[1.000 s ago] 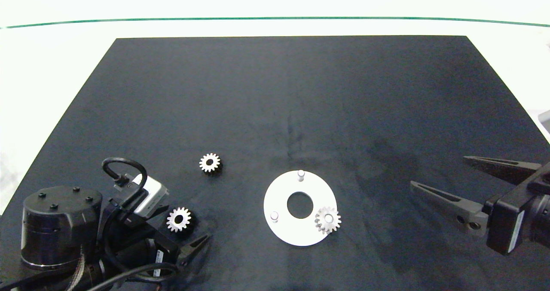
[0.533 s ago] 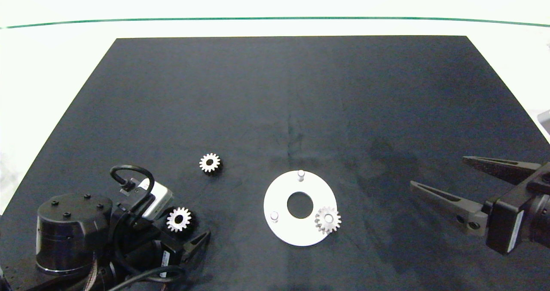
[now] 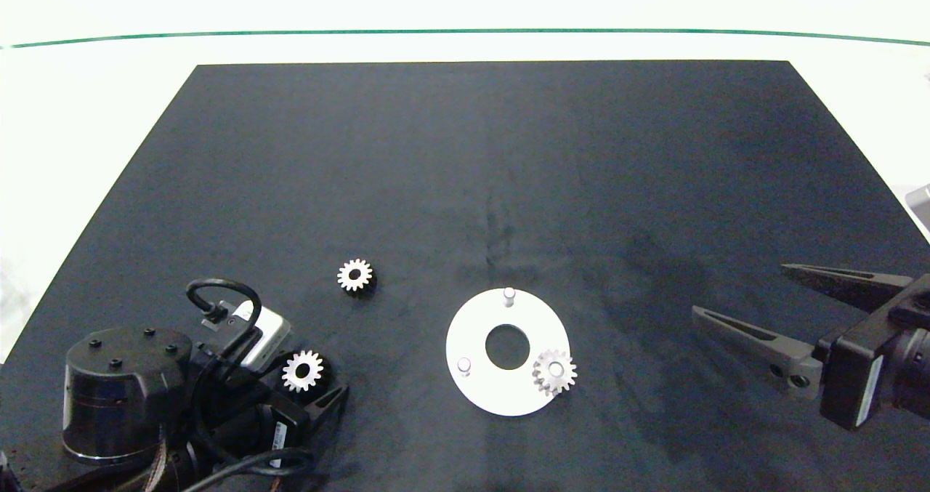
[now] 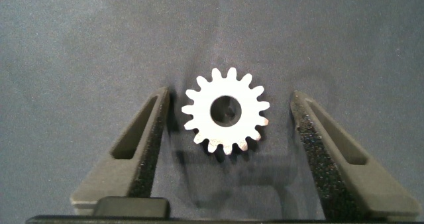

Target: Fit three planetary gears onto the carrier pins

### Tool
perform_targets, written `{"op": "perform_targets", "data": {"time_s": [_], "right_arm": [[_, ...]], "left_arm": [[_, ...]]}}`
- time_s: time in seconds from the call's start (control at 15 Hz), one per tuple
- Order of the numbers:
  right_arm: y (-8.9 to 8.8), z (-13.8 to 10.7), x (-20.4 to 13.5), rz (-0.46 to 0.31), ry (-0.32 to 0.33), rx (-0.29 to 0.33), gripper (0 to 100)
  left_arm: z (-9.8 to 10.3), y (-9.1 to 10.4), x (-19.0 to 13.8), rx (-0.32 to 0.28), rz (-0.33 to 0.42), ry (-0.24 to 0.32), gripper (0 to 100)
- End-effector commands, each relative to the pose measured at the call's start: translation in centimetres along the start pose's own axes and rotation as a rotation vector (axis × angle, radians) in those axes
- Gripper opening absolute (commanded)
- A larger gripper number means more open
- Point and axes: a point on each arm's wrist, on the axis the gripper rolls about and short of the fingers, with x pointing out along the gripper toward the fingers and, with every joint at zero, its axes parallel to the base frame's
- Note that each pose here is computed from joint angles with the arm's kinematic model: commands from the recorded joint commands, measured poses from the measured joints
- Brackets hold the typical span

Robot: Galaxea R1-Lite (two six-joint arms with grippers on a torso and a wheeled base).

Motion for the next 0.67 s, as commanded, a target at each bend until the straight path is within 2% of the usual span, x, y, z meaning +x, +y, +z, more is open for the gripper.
{"op": "perform_targets", "data": {"time_s": [0.07, 0.67], "right_arm": [[0.03, -0.01, 0.07, -0.002, 0.001, 0.0, 100], [0.0, -0.03, 0.0, -0.002, 0.0, 0.0, 100]], "left_arm": [[0.03, -0.09, -0.02, -0.001, -0.006, -0.004, 62], [-0.1, -0.33, 0.11, 0.003, -0.014, 0.005, 44]]}}
